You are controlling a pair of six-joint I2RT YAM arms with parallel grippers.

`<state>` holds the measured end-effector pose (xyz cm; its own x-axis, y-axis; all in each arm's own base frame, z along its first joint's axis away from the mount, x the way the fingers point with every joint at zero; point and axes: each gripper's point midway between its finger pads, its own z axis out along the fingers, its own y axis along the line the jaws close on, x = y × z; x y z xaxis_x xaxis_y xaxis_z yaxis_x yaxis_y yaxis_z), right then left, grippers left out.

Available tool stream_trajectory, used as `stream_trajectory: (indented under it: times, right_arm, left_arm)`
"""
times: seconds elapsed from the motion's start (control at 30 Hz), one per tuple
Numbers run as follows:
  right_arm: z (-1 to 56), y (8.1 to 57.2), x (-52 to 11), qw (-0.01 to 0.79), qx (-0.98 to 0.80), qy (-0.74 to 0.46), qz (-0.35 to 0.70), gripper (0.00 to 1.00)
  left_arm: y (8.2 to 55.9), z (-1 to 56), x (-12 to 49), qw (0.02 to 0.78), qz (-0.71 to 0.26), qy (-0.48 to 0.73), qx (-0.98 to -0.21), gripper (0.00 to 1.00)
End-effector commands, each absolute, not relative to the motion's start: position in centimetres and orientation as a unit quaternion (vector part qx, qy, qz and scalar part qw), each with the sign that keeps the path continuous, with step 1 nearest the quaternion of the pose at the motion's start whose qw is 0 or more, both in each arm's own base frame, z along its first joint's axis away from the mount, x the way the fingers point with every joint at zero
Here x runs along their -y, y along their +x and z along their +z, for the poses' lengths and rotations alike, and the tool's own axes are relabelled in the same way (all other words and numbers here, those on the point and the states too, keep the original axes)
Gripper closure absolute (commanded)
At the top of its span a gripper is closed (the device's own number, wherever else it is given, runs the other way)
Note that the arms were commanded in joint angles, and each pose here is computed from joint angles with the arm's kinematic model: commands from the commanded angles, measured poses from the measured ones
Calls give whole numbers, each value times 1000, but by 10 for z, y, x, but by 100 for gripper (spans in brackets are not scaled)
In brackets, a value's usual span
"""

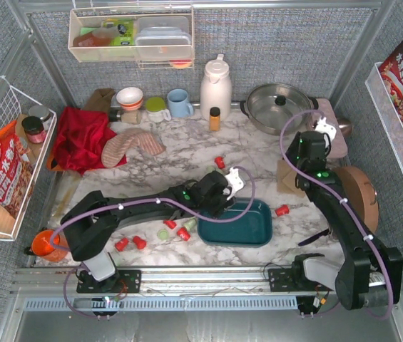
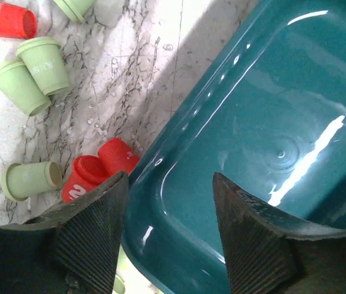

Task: Mix the coffee capsules in the storage basket

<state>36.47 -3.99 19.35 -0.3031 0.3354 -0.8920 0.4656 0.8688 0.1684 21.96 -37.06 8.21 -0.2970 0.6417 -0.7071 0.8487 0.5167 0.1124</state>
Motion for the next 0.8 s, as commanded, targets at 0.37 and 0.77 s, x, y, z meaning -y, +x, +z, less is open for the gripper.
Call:
stream_trajectory:
  times: [0.37, 0.77]
  right_arm:
    - [161, 323, -39, 455, -879, 126, 60, 39]
    - [161, 319, -59, 435, -889, 104, 94, 39]
  left_arm:
    - [222, 49, 368, 286, -166, 524, -785, 52]
    - [221, 74, 374, 309, -189, 512, -779, 47]
